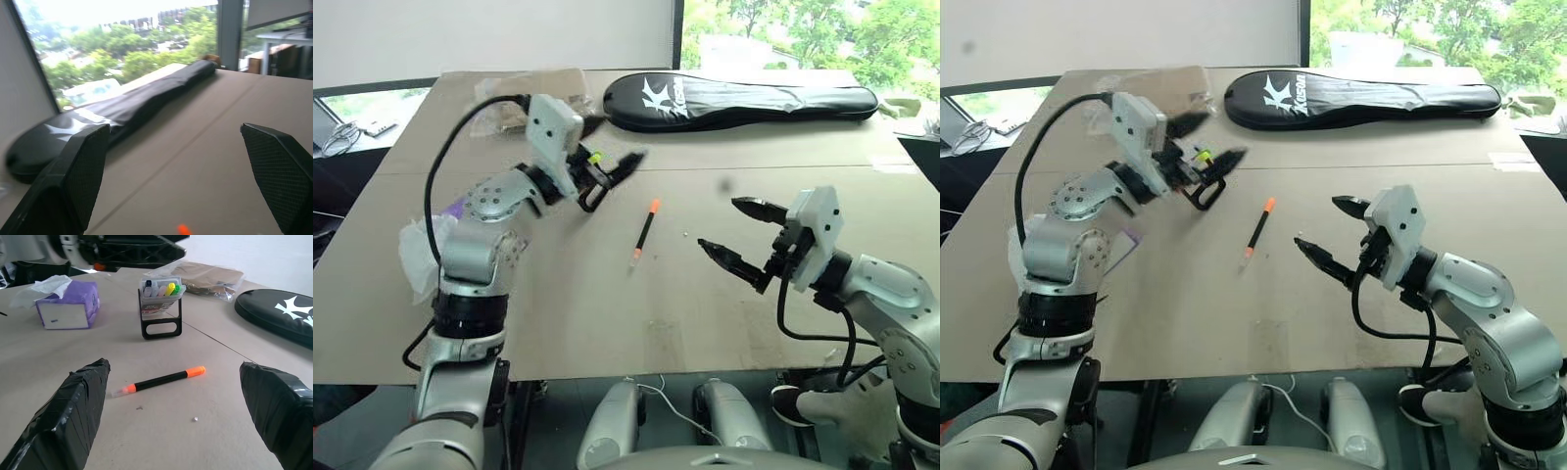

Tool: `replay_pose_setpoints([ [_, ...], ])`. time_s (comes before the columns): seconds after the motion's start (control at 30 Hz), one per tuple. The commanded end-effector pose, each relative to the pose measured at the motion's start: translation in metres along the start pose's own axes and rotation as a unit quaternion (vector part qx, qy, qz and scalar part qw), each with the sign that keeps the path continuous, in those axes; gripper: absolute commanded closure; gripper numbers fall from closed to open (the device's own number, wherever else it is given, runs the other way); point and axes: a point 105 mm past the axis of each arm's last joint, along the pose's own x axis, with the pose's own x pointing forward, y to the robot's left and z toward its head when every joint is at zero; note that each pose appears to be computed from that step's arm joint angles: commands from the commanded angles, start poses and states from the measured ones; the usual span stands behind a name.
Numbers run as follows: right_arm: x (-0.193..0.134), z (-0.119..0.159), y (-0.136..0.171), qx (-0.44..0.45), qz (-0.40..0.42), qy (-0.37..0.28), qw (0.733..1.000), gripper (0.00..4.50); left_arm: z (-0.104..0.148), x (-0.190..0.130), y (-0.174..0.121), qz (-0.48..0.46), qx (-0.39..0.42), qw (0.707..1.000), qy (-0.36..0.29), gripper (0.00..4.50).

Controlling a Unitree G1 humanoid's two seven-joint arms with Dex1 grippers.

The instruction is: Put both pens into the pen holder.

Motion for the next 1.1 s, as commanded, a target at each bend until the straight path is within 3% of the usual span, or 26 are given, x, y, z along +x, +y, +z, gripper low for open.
replay_pose_setpoints([
  [0.03,0.000,0.009,0.000,-0.019,-0.002,-0.016,1.000,0.00,-0.027,-0.001,0.005,0.078,-0.085,0.986,0.120,0.31],
  [0.23,-0.009,0.002,-0.001,-0.025,-0.004,0.006,1.000,0.00,-0.075,0.009,0.016,0.163,-0.180,0.910,0.336,0.31],
  [0.4,-0.027,-0.014,-0.004,-0.044,-0.004,0.058,0.997,0.00,-0.092,0.035,0.017,0.159,-0.244,0.865,0.409,0.31],
  [0.53,-0.030,-0.015,-0.005,-0.047,-0.013,0.061,0.997,0.00,-0.102,0.049,0.019,0.153,-0.246,0.847,0.446,0.31],
  [0.63,-0.028,-0.017,0.000,-0.045,-0.014,0.060,0.997,0.00,-0.115,0.054,0.023,0.157,-0.229,0.840,0.466,1.17],
  [0.9,-0.029,-0.023,0.010,-0.035,-0.031,0.059,0.997,0.00,-0.123,0.060,0.012,0.102,-0.232,0.841,0.479,4.31],
  [1.1,-0.028,-0.023,0.013,-0.031,-0.031,0.056,0.997,0.00,-0.040,0.060,-0.011,-0.067,-0.376,0.861,0.337,4.45],
])
